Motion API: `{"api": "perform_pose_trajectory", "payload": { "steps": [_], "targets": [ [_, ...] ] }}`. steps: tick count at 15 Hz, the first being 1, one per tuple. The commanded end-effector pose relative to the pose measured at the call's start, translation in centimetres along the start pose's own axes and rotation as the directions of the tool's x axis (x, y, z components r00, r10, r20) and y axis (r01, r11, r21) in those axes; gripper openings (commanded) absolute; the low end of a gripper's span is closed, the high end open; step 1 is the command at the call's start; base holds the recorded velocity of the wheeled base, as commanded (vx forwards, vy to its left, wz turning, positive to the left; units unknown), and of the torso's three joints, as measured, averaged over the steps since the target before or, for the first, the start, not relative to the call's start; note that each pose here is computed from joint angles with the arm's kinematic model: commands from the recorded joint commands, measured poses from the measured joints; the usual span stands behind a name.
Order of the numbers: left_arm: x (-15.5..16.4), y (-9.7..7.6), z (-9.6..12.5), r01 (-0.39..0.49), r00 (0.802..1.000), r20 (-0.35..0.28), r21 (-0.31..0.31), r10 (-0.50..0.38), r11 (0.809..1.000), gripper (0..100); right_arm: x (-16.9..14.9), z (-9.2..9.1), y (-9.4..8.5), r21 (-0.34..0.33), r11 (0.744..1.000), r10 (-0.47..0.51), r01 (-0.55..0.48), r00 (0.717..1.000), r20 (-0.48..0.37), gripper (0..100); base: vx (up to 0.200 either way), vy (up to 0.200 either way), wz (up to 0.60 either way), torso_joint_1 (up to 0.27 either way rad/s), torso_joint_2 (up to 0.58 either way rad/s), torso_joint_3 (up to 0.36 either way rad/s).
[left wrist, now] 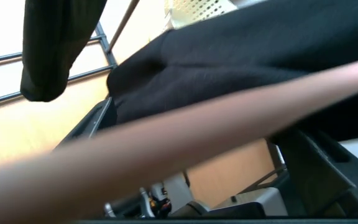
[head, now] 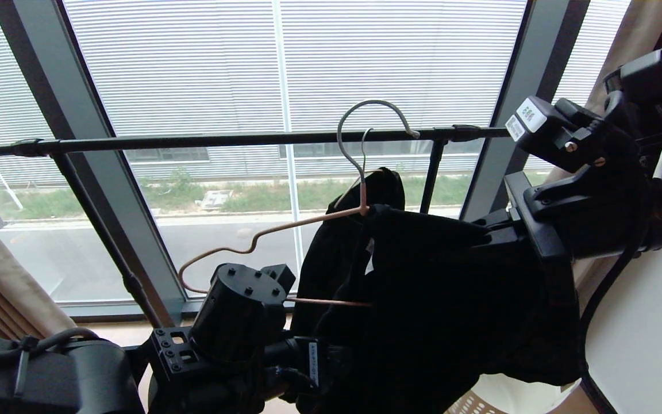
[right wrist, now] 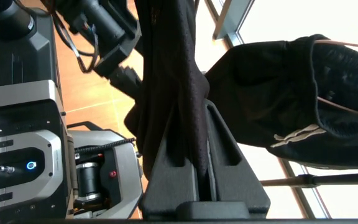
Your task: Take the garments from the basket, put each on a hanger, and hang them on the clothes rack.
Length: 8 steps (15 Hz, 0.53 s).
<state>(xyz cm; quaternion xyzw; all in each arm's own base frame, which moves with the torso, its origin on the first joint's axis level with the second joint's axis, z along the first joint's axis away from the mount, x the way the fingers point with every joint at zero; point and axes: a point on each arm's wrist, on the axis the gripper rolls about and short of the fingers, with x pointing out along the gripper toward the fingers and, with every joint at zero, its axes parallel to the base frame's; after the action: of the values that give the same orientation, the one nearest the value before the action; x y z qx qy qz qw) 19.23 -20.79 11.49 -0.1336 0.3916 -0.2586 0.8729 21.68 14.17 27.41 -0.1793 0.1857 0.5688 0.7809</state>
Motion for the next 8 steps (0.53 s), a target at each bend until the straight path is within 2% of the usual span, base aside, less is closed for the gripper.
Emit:
{"api": "perform_pose_trajectory", "payload": {
  "steps": [1,2,3,8],
  "targets": [
    [0.3,0.1,-0.2,-0.007,1.000,-0.012,0.002,0.007,1.000,100,-0.3,0.1,0.0,-0.005,1.000,-0.005,0.006,1.000,0.008,0,0.000,0.000,0.00,0.000,0.00,0.000],
    [0.2,0.1,-0.2,-0.019,1.000,-0.004,0.003,0.019,1.000,100,-0.5,0.0,-0.2,0.003,1.000,-0.019,0.019,1.000,0.007,0,0.000,0.000,0.00,0.000,0.00,0.000],
    [0.2,0.2,-0.3,-0.025,1.000,-0.002,0.005,0.025,1.000,0,-0.6,-0.1,-0.4,0.005,1.000,-0.025,0.025,1.000,0.008,0,0.000,0.000,0.00,0.000,0.00,0.000],
    [-1.7,-0.1,0.2,0.001,0.999,0.048,0.037,-0.003,0.999,0,-1.1,-0.7,-1.2,0.032,0.999,-0.041,0.041,0.999,0.007,0,0.000,0.000,0.00,0.000,0.00,0.000]
  ]
}}
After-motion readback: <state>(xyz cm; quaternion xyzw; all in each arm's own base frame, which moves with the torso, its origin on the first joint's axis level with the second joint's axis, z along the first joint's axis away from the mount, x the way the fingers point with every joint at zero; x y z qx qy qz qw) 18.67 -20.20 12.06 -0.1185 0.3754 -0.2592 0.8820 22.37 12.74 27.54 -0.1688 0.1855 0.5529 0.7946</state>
